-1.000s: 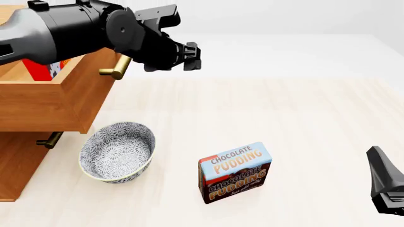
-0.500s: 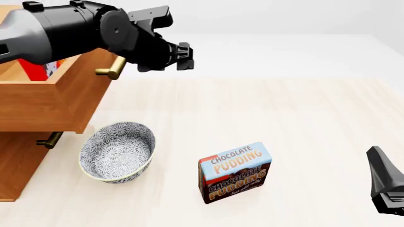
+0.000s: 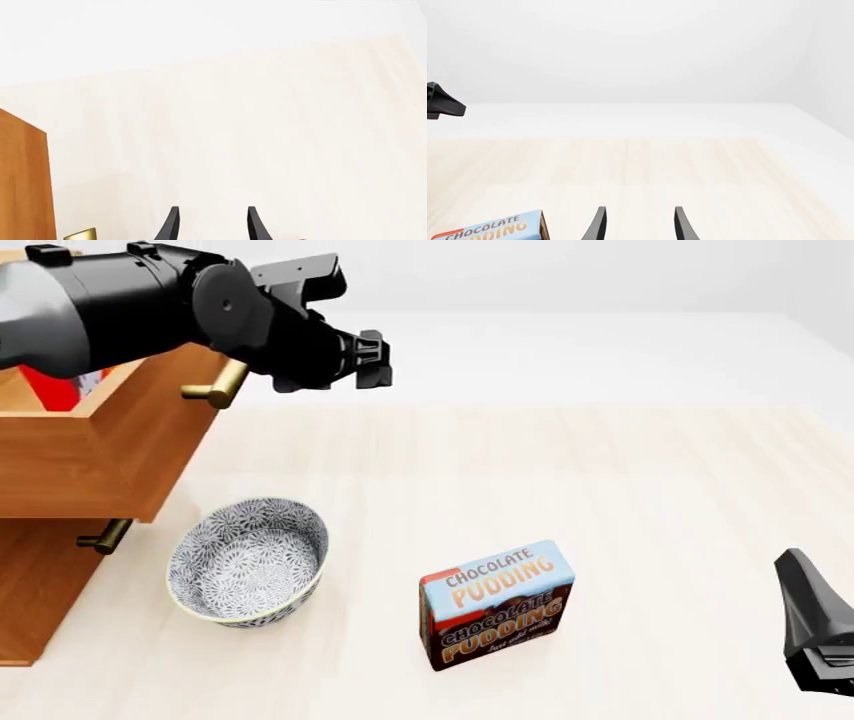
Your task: Put the butter at the back in the top drawer of the cabinet and close it.
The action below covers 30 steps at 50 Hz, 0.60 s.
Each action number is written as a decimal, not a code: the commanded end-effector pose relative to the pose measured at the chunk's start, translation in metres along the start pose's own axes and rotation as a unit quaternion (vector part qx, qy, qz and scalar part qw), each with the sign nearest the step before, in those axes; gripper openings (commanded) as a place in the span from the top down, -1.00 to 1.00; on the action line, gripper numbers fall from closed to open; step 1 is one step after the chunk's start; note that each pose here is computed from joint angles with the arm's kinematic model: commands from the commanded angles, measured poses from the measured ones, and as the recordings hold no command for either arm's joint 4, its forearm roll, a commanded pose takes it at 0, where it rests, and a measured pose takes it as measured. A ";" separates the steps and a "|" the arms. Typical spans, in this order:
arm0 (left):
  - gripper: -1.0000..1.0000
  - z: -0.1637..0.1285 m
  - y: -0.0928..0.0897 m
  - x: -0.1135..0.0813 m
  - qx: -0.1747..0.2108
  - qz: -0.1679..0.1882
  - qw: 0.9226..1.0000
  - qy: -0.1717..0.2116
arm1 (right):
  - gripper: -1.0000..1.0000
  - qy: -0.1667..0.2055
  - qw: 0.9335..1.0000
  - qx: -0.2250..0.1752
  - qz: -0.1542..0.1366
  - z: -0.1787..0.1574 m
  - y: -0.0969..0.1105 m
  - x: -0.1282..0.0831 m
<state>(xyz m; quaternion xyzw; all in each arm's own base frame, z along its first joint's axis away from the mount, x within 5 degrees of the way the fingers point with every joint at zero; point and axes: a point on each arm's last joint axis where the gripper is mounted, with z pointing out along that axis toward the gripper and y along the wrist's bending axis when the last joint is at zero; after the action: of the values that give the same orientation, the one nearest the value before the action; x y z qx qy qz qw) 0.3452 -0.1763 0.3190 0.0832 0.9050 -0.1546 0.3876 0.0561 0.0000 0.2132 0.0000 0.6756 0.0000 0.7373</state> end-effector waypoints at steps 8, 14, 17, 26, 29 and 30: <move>-1.00 -0.006 0.016 0.004 -0.014 -0.011 1.000 -0.002 | -1.00 0.000 1.000 0.000 0.000 0.000 0.000 0.000; -1.00 -0.012 0.025 0.005 -0.022 -0.017 1.000 -0.006 | -1.00 0.000 1.000 0.000 0.000 0.000 0.000 0.000; -1.00 -0.014 0.031 0.004 -0.027 -0.021 0.999 -0.009 | -1.00 0.000 1.000 0.000 0.000 0.000 0.000 0.000; -1.00 -0.019 0.045 0.004 -0.041 -0.028 0.999 -0.014 | -1.00 0.000 1.000 0.000 0.000 0.000 0.000 0.000; -1.00 -0.019 0.044 0.004 -0.041 -0.028 0.999 -0.014 | -1.00 0.000 1.000 0.000 0.000 0.000 0.000 0.000; -1.00 -0.020 0.052 0.004 -0.048 -0.038 0.998 -0.015 | -1.00 0.000 1.000 0.000 0.000 0.000 0.000 0.000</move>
<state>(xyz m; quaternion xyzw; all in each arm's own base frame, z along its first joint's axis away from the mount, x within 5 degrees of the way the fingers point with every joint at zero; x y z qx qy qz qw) 0.3423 -0.1380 0.3182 0.0505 0.9068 -0.1338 0.3965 0.0561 0.0000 0.2132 0.0000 0.6756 0.0000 0.7373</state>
